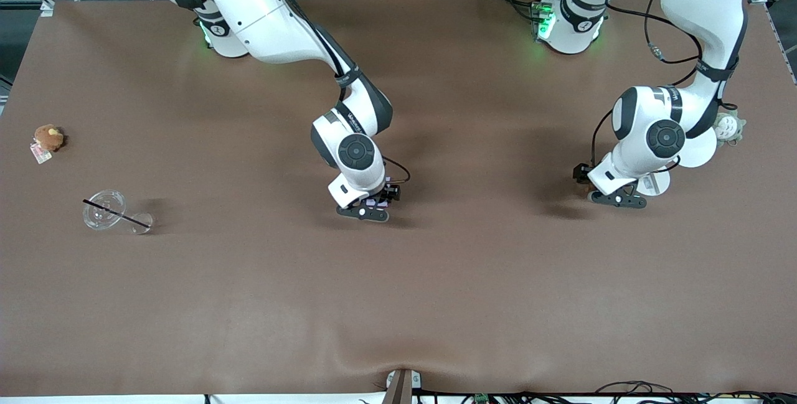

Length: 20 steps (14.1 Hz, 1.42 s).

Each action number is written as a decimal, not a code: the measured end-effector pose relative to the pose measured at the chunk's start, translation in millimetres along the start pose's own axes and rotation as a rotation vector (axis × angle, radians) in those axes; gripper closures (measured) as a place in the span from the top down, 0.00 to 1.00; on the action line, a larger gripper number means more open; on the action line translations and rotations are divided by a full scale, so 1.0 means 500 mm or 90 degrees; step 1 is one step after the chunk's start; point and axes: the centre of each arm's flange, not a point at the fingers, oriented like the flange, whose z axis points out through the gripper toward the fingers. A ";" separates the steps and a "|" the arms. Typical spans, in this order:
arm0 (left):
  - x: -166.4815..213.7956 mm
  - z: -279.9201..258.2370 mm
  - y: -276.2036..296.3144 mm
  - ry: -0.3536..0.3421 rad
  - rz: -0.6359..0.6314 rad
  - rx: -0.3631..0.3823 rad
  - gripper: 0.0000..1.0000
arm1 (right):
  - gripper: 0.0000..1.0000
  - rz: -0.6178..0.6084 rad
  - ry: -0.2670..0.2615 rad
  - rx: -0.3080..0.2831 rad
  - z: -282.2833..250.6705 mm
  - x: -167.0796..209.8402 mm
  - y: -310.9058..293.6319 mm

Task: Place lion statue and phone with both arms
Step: 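Carry the lion toward the white cup while the right gripper carries the phone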

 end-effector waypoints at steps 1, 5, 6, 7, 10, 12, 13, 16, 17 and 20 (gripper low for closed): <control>0.006 -0.015 0.006 -0.006 0.004 0.000 1.00 | 0.84 -0.002 0.002 -0.002 0.002 0.000 0.001; 0.049 -0.145 0.008 -0.063 0.007 0.004 1.00 | 0.84 0.014 0.038 -0.013 -0.034 0.056 0.035; 0.062 -0.185 0.003 -0.066 0.004 0.005 1.00 | 0.84 0.028 0.056 -0.022 -0.065 0.094 0.065; 0.074 -0.227 -0.002 -0.065 0.002 0.007 1.00 | 0.84 0.036 0.075 -0.034 -0.102 0.138 0.106; 0.111 -0.363 -0.014 -0.056 -0.005 0.012 1.00 | 0.84 0.045 0.115 -0.056 -0.211 0.273 0.271; 0.134 -0.457 -0.015 -0.039 -0.007 0.015 1.00 | 0.84 0.036 0.111 -0.066 -0.254 0.349 0.397; 0.143 -0.497 -0.012 -0.027 -0.006 0.014 1.00 | 0.84 0.026 0.107 -0.071 -0.269 0.383 0.458; 0.161 -0.578 -0.001 0.013 -0.008 -0.002 1.00 | 0.84 0.006 0.095 -0.079 -0.286 0.449 0.624; 0.165 -0.598 -0.006 0.026 -0.011 -0.002 1.00 | 0.84 0.004 0.089 -0.075 -0.284 0.461 0.665; 0.171 -0.654 -0.030 0.063 -0.028 -0.016 1.00 | 0.84 0.000 0.044 -0.056 -0.257 0.466 0.733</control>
